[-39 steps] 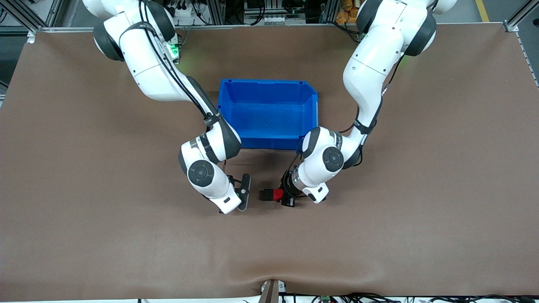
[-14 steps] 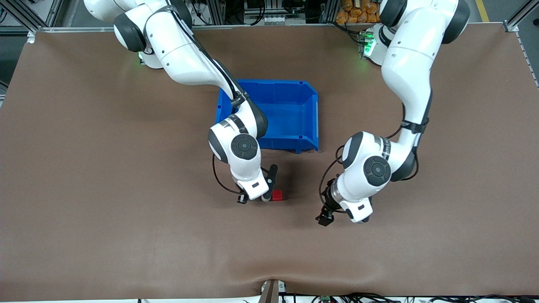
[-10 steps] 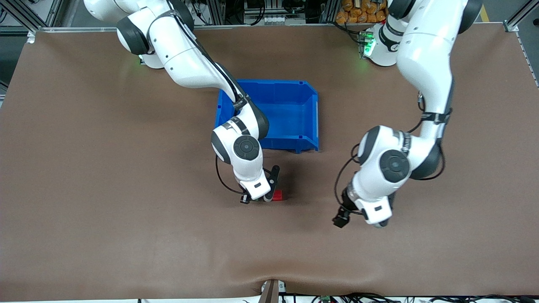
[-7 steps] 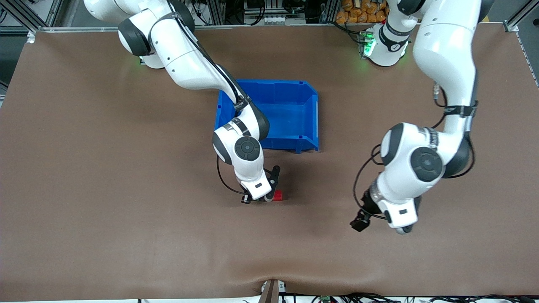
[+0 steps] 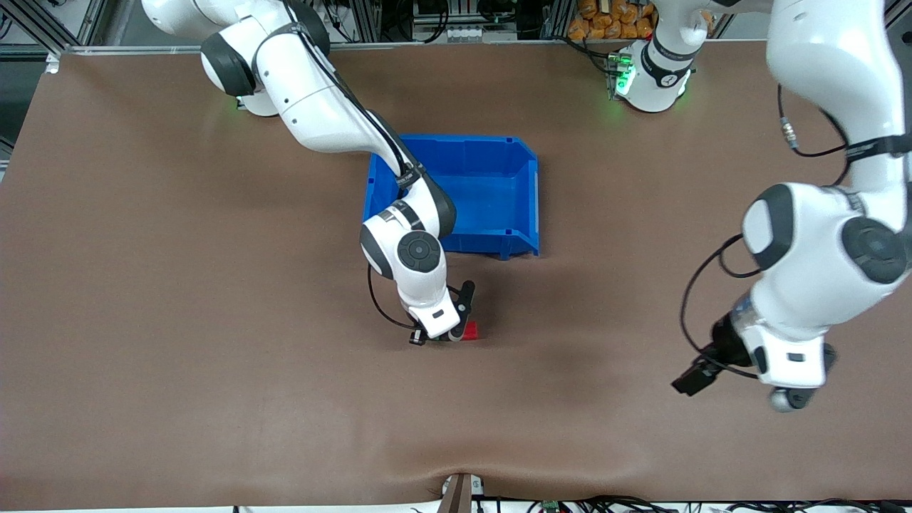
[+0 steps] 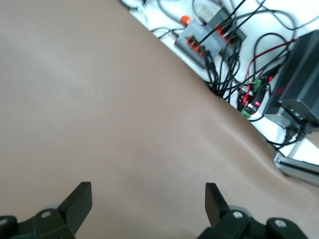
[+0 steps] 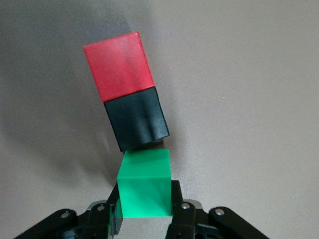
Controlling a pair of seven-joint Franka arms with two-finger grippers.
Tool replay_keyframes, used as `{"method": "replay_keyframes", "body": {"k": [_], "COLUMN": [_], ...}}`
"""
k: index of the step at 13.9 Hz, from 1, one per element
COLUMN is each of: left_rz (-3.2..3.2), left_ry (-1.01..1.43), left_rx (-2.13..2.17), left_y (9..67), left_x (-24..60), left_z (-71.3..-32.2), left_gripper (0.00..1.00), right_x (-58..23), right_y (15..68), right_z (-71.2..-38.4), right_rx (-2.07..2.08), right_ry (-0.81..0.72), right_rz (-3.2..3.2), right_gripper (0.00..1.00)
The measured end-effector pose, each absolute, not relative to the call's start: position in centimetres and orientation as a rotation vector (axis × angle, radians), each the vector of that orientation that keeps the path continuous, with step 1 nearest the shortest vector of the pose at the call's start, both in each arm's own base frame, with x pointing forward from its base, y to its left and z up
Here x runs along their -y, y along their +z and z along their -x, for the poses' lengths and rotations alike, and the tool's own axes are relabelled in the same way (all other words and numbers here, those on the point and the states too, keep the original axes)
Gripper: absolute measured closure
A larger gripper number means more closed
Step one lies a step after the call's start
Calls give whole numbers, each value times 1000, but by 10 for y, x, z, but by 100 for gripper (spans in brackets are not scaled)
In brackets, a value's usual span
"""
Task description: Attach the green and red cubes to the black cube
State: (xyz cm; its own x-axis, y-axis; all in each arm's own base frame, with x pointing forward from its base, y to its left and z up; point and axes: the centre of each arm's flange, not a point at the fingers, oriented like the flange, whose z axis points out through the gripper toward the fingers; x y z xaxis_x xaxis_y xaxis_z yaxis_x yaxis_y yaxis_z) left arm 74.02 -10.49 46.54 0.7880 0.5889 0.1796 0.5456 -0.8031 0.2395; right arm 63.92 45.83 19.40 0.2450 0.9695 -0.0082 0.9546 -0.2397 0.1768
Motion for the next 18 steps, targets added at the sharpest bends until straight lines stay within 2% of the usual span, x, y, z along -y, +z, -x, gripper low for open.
{"method": "replay_keyframes", "body": {"k": [4,5,9,10,11,14,18], "left_rz": [-2903,-2920,-3008,-3018,-3025,-3032,-3067], "left_ry": [441,443,436,420,401,398,275], "left_rx": [-647,-603,-264,-211,-183,-148,-104], "left_y": [497,505,590,619,647,701,686], "left_x": [43,37,33,35,37,37,13], "left_z": [-738,-734,-692,-673,-652,-606,-598], "left_gripper": [0,0,0,0,0,0,0], "right_x": [-459,-459,-459,-459,-460,-447,-381], "right_y": [192,191,184,184,188,218,302], "right_z": [-640,-640,-640,-640,-640,-649,-680], "right_rx": [-1807,-1803,-1799,-1798,-1795,-1736,-1510], "right_ry": [175,180,182,182,179,101,19], "right_rz": [-2386,-2388,-2391,-2391,-2393,-2438,-2590], "right_gripper": [60,55,13,4,0,0,0]}}
